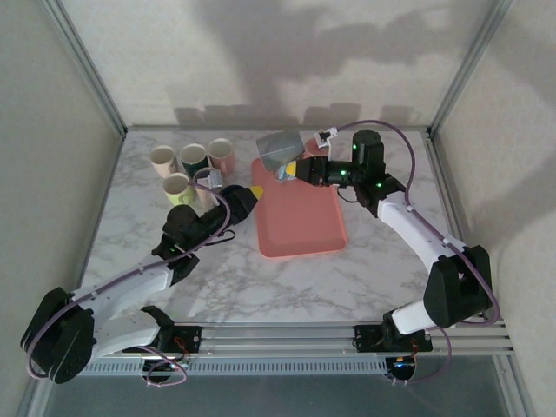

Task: Turn the mug right side up

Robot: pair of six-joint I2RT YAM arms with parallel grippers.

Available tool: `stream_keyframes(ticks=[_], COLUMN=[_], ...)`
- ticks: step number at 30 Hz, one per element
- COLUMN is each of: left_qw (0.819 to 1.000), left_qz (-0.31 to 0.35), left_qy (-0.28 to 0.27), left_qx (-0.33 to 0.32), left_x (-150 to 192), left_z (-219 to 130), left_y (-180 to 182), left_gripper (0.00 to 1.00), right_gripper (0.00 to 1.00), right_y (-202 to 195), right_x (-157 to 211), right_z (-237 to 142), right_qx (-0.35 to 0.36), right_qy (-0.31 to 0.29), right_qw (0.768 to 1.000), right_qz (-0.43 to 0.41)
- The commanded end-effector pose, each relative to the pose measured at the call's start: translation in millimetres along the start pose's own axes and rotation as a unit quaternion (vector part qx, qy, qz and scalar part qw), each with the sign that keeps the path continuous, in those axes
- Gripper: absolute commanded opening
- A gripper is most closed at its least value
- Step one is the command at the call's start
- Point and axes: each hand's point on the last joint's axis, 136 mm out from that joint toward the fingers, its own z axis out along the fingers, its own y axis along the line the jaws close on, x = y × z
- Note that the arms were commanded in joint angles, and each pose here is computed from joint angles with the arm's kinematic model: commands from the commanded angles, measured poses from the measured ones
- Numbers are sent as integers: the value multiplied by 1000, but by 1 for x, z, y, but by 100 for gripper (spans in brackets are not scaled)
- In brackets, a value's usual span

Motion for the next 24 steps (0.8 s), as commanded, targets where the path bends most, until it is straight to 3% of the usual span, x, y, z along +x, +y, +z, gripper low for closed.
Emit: stream_keyframes(ticks=[1, 15, 24], left_qw=[999, 997, 996], left_qz=[-2, -23, -21], left_qy=[-22, -33, -43], left_qx=[50, 71, 80], left_x=[-13, -13, -15], left_z=[11, 32, 33], left_y=[-30, -41, -47], left_gripper=[44, 43, 31], right_gripper=[0, 0, 0], right_y=[50, 68, 75], right_x=[-8, 6, 13], right_z=[-7, 0, 1], right_qx=[-56, -78, -87], right_qy=[-20, -20, -20], right_qw=[997, 995, 995], right_qz=[-58, -52, -48])
